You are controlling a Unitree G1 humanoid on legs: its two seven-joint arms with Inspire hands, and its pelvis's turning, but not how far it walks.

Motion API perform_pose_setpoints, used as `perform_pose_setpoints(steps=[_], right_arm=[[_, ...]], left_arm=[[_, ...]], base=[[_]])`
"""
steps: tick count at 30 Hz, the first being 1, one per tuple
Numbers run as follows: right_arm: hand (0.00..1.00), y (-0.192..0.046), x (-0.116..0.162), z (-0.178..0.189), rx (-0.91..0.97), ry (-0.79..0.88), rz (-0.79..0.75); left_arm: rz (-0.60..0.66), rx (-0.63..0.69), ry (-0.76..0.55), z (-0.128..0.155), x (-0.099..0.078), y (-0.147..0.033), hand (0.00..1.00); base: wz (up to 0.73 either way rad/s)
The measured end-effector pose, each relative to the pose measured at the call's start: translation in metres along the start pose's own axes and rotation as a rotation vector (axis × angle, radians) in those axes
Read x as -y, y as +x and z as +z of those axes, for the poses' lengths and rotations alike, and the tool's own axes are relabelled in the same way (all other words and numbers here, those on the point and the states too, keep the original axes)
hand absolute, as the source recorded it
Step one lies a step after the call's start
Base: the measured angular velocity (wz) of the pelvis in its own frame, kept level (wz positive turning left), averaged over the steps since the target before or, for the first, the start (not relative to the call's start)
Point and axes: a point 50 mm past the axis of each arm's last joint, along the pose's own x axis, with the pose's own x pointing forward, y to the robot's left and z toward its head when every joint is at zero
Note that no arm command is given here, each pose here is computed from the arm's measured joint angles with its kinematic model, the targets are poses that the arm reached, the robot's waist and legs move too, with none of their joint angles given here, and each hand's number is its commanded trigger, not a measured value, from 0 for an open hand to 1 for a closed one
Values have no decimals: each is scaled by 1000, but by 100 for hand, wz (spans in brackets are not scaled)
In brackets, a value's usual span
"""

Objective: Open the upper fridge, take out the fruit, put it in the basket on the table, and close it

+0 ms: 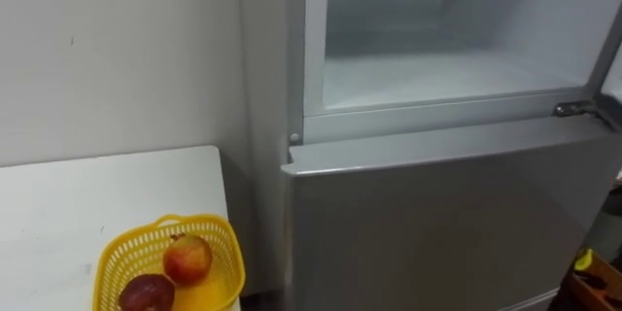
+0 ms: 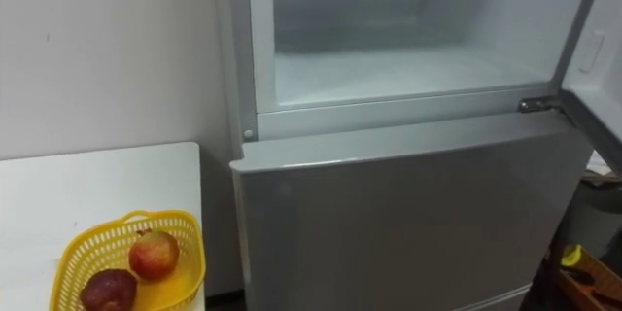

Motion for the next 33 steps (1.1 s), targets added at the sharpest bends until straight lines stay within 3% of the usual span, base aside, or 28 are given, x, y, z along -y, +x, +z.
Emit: perform_pose_setpoints(steps=[14, 24, 33], right_arm=[[0, -21, -58, -18, -52, 38, 418], [0, -37, -81, -39, -123, -111, 715], [0, -52, -92, -54, -183, -271, 953]], left_arm=[[-18, -1, 11, -3, 6, -1, 0], [-63, -33, 61, -11, 10, -2, 0], [-78, -10, 87, 0, 10, 2, 0]], base=[[2], [5], [6]])
